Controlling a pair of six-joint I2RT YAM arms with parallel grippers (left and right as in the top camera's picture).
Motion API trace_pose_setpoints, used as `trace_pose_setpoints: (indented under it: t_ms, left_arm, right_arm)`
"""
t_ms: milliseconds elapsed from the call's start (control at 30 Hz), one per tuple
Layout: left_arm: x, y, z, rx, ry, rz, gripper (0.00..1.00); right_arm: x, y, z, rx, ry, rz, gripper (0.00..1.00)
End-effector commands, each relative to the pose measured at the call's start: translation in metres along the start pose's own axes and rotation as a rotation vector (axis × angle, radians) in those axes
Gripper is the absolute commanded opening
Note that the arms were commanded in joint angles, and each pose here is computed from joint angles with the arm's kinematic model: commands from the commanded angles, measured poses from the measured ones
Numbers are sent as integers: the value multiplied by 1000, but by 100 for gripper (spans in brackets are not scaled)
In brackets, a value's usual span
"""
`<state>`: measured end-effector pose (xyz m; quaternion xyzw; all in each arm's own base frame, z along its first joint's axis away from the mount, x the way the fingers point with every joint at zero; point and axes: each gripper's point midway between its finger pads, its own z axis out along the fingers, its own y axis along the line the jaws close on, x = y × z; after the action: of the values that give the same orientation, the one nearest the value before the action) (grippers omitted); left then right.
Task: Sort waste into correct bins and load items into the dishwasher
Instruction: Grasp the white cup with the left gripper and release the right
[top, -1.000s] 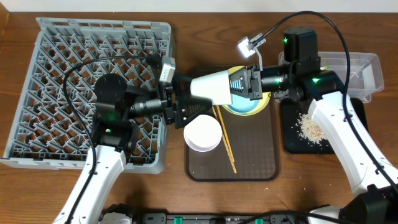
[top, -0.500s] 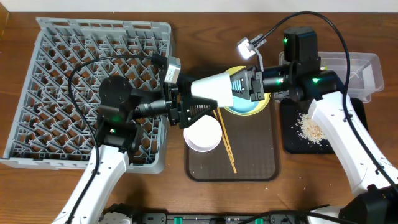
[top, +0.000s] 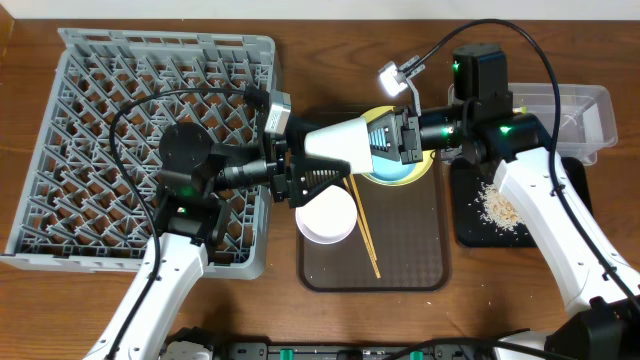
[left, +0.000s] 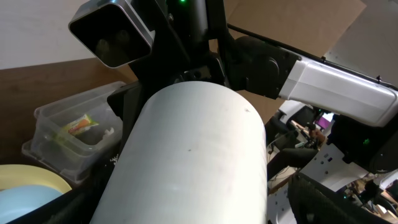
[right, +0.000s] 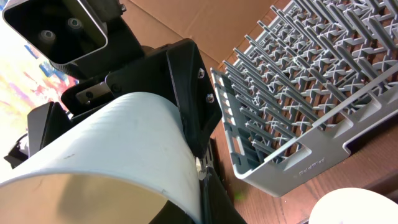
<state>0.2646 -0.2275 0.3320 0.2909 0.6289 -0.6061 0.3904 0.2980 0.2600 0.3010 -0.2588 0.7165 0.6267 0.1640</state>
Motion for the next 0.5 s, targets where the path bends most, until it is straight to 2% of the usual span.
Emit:
trace_pose_setpoints:
  t_ms: [0, 467]
  left_arm:
    - [-1, -15, 3, 52, 21, 42, 89]
    - [-2, -16, 9, 42, 10, 40, 89]
  right_arm:
    - [0, -6, 5, 27, 2, 9, 1]
    - [4, -1, 11, 10, 20, 6, 1]
